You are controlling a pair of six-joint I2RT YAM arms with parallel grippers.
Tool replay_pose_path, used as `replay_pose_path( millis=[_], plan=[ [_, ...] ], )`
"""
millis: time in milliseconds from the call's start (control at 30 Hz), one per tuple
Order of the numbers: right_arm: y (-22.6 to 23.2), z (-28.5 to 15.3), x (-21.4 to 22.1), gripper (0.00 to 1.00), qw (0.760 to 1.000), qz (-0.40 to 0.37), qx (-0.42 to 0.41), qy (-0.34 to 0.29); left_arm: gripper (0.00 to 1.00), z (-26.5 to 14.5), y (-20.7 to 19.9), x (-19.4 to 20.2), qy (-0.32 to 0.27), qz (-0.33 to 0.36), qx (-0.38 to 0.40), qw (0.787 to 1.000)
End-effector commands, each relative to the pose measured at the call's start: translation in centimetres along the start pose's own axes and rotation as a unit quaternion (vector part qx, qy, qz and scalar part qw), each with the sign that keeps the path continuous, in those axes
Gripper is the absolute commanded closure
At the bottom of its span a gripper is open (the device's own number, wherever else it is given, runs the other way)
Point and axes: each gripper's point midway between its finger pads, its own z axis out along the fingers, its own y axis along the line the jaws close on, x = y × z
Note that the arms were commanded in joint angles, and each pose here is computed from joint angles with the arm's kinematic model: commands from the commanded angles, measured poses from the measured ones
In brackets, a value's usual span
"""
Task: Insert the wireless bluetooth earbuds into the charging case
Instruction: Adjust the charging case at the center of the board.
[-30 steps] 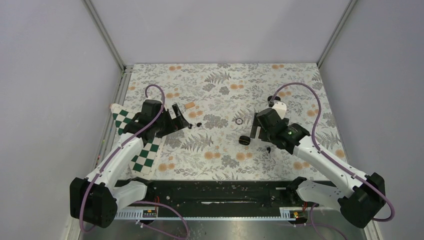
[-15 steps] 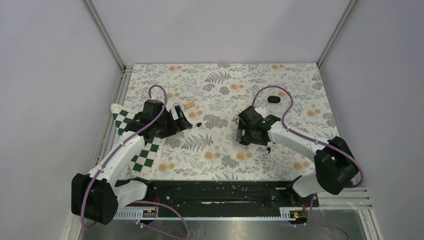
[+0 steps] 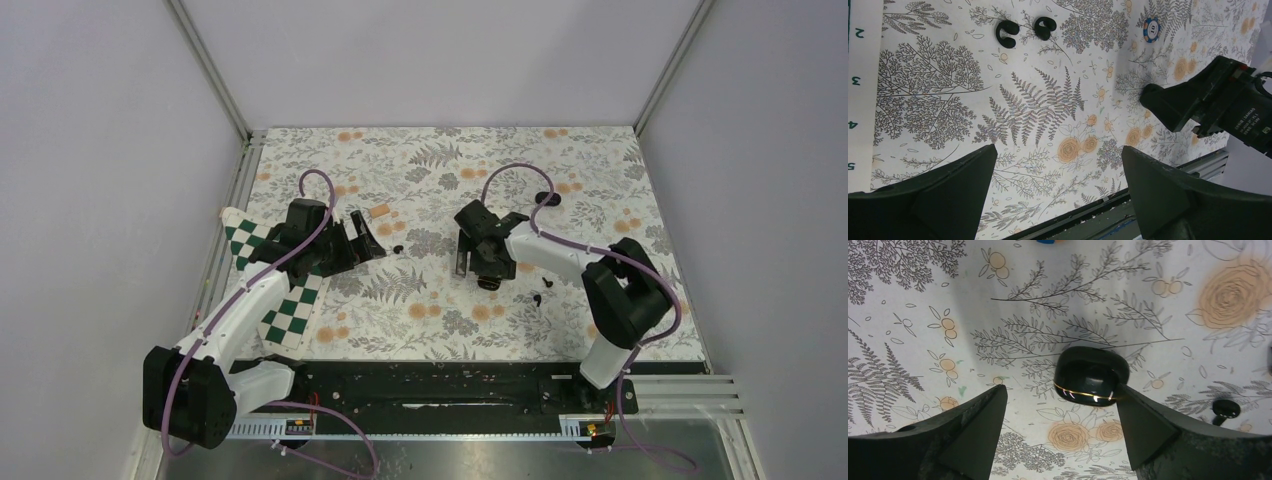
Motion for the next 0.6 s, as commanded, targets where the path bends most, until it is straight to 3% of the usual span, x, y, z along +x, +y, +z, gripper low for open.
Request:
replay_pose_path(
  millis=[0,333,433,567],
  plan=[
    [2.1,0.2,0.0,0.13,0.999,-0.023,-0.026,0.026,0.01,-1.0,-2.2,-1.9,-0.032,0.021,0.039,0.999],
    [8.1,-2.8,1.9,0.21,0.973,-0.115,-0.192,0.056,0.01,-0.8,-2.2,-1.7,-0.025,0.031,0.044,0.998],
    [6.7,-4.4,1.2,0.17,0.975,-0.117,-0.187,0.009,0.01,-0.6,-2.7,-1.5,-0.016,0.041,0.054,0.998],
    [2.7,-4.9,0.1,0.12,0.987,-0.102,-0.116,-0.053,0.01,0.1,-3.4,-0.9,0.005,0.054,0.065,0.996]
  ],
)
